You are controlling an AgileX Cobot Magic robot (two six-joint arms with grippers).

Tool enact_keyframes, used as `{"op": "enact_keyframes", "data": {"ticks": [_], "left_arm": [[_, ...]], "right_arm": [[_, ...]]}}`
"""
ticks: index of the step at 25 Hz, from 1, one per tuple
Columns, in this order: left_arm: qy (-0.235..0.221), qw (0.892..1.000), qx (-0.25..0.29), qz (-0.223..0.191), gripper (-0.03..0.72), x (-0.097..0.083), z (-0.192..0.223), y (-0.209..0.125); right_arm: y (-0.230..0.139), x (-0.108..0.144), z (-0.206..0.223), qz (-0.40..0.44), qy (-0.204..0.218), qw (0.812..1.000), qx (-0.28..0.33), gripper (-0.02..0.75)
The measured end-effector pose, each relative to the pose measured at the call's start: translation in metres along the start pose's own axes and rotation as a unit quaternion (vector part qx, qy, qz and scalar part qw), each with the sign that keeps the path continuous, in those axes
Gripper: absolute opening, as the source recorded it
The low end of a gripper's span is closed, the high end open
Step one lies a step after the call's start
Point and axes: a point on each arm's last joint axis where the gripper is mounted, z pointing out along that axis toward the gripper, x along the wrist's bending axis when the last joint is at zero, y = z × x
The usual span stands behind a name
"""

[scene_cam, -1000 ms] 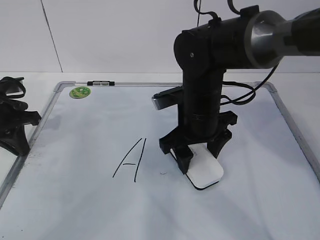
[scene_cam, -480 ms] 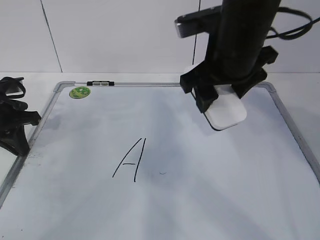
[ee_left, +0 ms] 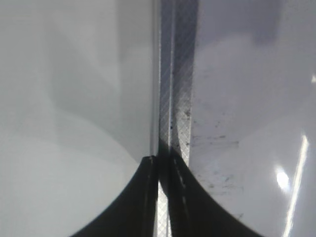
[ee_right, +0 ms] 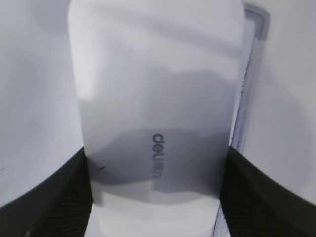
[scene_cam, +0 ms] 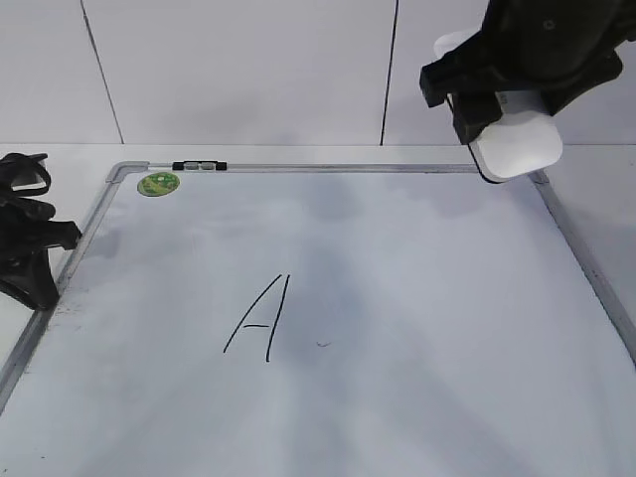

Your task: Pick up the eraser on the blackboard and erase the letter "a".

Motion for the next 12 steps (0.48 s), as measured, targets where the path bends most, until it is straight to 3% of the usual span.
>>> {"op": "enact_keyframes", "data": {"ticks": [5, 12], "left_arm": [[0.0, 1.0, -0.001, 0.0, 0.035, 0.0, 0.0, 0.0], [0.0, 1.0, -0.001, 0.0, 0.035, 0.0, 0.0, 0.0]], "right_arm": [[0.001, -0.02, 0.0, 0.031, -0.016, 0.999, -0.002, 0.555], [-0.001, -0.07, 0.002, 0.101, -0.041, 0.994, 0.004, 0.555]]}}
